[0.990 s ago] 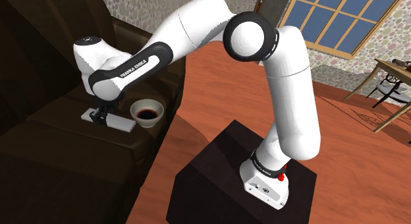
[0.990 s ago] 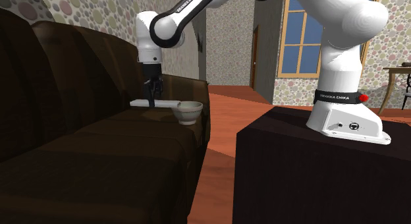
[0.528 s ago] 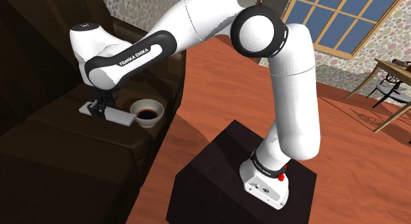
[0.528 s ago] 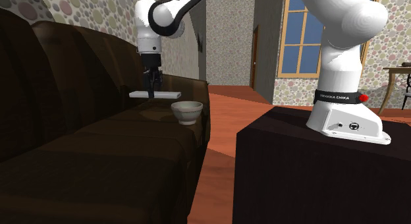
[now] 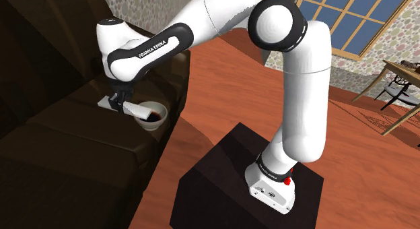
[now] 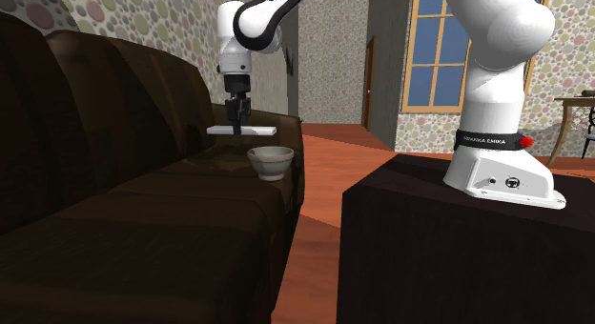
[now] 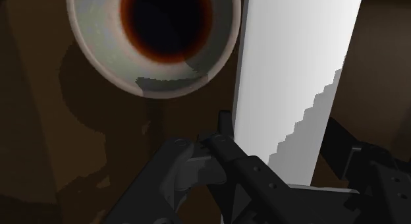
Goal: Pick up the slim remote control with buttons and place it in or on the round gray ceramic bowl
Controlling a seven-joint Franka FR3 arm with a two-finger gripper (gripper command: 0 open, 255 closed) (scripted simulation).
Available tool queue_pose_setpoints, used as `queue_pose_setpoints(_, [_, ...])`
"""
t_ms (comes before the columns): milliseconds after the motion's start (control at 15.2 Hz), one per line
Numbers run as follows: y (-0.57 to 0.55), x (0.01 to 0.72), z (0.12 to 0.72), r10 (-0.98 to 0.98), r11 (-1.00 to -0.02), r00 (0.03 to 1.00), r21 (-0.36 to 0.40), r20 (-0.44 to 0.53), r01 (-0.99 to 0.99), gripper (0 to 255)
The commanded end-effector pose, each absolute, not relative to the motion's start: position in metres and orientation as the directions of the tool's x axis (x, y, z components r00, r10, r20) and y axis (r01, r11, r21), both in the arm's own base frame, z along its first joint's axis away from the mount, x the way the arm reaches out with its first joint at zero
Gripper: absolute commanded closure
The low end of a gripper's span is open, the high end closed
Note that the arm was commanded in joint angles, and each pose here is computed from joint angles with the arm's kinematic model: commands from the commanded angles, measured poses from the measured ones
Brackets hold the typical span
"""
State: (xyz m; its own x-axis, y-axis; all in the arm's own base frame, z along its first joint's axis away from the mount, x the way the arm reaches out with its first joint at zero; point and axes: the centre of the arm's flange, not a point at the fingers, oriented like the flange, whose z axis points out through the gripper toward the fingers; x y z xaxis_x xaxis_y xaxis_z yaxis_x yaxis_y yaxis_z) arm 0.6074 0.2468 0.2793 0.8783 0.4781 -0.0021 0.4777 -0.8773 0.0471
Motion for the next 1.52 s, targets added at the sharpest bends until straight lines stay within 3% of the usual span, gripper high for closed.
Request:
queue_pose_setpoints(0, [0.22, 0.605, 0.281, 0.479, -0.877, 0.878, 0.047, -0.002, 0.478, 255])
queue_pose_setpoints(462, [0.12, 0.604, 0.284, 0.479, -0.877, 0.878, 0.047, -0.002, 0.478, 255])
queue_pose_setpoints(1452, [0.12, 0.604, 0.209, 0.479, -0.877, 0.878, 0.047, -0.002, 0.478, 255])
